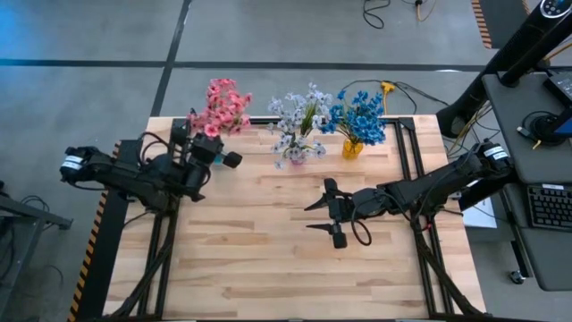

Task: Sort flowers into vase by color
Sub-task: Put the pink flowers into the blue vase

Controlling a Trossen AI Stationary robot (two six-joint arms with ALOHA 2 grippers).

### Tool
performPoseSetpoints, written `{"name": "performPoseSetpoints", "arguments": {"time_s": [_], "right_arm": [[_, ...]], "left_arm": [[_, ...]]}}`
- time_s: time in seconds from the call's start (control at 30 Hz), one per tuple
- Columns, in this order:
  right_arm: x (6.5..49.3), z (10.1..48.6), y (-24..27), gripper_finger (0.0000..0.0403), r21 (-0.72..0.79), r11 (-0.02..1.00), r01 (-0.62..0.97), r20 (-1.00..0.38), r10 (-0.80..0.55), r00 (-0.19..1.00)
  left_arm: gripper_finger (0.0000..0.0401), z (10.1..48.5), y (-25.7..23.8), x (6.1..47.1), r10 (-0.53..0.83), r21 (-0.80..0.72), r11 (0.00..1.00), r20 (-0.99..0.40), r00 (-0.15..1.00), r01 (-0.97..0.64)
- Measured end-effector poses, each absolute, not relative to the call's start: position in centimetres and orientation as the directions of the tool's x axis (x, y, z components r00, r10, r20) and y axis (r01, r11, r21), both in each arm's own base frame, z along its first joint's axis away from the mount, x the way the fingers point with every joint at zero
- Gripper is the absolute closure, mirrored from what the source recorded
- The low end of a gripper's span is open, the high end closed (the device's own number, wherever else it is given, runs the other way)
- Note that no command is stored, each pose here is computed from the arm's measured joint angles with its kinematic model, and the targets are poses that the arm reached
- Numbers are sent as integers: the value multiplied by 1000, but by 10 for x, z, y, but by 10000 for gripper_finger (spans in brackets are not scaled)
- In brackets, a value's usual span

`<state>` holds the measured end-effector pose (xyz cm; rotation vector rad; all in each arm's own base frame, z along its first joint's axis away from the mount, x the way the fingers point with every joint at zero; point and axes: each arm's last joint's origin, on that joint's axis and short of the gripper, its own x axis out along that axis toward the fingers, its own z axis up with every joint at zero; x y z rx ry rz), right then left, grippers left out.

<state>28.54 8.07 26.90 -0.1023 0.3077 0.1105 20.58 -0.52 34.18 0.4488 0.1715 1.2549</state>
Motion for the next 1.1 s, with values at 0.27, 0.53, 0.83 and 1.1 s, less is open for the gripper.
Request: {"name": "performPoseSetpoints", "arguments": {"time_s": [0.27, 0.53, 0.83, 1.1], "right_arm": [[285, 269, 81, 193, -83, 989, -124, -307, 93, 947], [285, 269, 81, 193, -83, 989, -124, -307, 93, 947], [285, 269, 81, 193, -83, 989, -123, -307, 92, 947], [285, 269, 81, 193, -83, 989, -123, -307, 92, 947]], "left_arm": [[395, 325, 1, 202, 951, 423, 218, 111, 289, -879], [395, 312, 9, 197, 960, 398, 199, 105, 260, -896], [395, 299, 12, 193, 964, 369, 194, 99, 246, -909], [395, 288, 13, 190, 964, 347, 203, 93, 249, -915]]}}
